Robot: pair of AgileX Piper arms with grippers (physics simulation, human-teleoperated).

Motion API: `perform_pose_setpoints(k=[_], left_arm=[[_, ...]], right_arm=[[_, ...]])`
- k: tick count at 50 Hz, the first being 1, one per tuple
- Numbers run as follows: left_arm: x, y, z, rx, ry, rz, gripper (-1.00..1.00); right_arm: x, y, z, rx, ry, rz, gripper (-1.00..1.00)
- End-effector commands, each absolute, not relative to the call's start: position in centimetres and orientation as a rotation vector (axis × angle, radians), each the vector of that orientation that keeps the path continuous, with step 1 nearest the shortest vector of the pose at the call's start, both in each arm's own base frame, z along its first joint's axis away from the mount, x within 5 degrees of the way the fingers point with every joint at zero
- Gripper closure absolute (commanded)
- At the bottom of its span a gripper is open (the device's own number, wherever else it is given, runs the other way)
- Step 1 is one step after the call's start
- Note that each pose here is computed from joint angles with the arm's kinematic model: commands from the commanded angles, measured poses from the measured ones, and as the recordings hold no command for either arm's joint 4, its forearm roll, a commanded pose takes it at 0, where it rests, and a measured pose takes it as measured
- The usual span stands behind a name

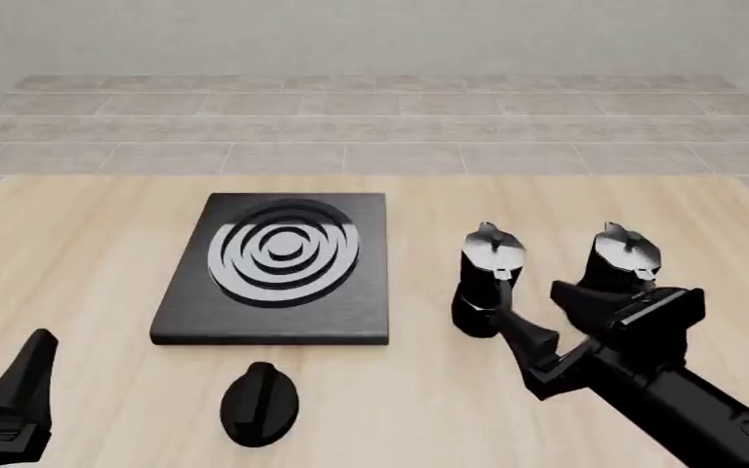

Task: Put both moka pots on the stove.

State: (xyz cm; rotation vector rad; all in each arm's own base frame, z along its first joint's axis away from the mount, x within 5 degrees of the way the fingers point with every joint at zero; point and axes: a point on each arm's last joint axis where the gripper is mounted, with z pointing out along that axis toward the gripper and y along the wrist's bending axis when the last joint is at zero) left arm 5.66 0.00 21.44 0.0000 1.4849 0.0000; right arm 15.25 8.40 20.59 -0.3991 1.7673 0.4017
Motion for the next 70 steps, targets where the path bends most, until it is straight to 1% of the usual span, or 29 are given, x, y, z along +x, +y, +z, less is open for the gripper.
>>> perform_pose_setpoints(k=[1, 13, 25, 45, 70], left_arm=[[5.7, 0.0, 21.4, 0.000, 1.485, 0.000, -1.00], [5.7, 0.0, 21.4, 0.000, 1.485, 0.000, -1.00], [5.7, 0.0, 21.4, 0.000, 1.485, 0.000, -1.00], [5.7, 0.0, 21.4, 0.000, 1.485, 0.000, -1.00], [5.7, 0.0, 21.4, 0.000, 1.485, 0.000, -1.00]], right_arm=[[16.4, 9.0, 19.2, -0.401, 1.782, 0.396, -1.00], [17.7, 9.0, 18.3, -0.358, 1.805, 0.383, -1.00], [18.2, 9.7, 17.6, -0.393, 1.804, 0.384, -1.00], [20.0, 10.1, 17.1, -0.375, 1.811, 0.366, -1.00], [21.2, 10.3, 15.3, -0.341, 1.876, 0.373, -1.00]])
